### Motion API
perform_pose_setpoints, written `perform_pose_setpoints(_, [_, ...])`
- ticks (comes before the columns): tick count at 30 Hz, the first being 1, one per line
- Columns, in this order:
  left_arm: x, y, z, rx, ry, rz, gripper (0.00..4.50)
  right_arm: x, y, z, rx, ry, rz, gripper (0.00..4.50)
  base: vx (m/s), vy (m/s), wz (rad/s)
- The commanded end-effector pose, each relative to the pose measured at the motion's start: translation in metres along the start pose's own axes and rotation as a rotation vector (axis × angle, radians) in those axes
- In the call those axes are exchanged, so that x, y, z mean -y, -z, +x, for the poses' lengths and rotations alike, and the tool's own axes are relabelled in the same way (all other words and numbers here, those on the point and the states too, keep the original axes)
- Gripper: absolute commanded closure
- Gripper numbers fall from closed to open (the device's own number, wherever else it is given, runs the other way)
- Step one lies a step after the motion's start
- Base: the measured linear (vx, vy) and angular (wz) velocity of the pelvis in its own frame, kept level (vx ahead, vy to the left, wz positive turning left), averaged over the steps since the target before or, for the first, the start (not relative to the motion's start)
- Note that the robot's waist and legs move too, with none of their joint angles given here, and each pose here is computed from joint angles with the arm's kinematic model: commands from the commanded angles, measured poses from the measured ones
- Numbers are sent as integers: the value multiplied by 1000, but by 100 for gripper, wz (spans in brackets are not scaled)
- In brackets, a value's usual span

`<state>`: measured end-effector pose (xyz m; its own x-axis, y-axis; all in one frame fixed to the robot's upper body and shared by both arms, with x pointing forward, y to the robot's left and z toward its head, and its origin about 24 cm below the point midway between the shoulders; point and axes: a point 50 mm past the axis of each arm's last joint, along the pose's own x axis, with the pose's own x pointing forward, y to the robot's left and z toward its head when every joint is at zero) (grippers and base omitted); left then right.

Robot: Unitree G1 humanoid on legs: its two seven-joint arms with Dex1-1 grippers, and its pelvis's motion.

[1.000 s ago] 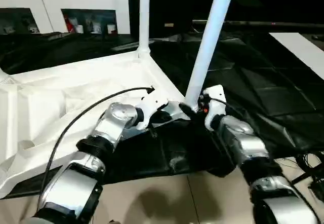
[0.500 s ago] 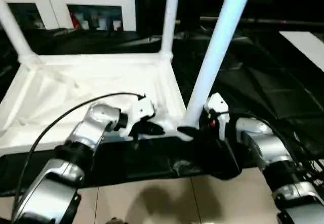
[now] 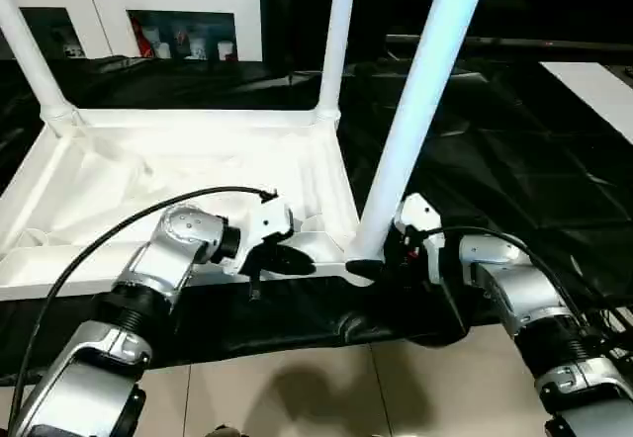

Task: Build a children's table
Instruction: Rotate leg to tighten

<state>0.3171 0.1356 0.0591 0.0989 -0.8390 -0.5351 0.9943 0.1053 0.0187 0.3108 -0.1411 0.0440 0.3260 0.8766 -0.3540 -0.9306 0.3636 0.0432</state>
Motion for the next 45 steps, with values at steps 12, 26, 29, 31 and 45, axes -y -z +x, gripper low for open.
perform_pose_setpoints(12, [-4,2,37,-21,-148,-58,450,20,16,14,1,441,140,180,0,0,0])
perform_pose_setpoints(26, [-15,-31,83,0,-320,-50,450,12,-16,70,163,618,238,180,0,0,0])
perform_pose_setpoints(29, [-15,-28,79,2,-311,-47,450,12,-17,64,193,566,237,180,0,0,0])
perform_pose_setpoints(31, [-15,-27,78,3,-307,-44,450,12,-17,62,200,548,230,146,0,0,0])
perform_pose_setpoints(45, [-3,-1,30,13,-51,0,450,11,-9,-2,68,175,-44,101,0,0,0])
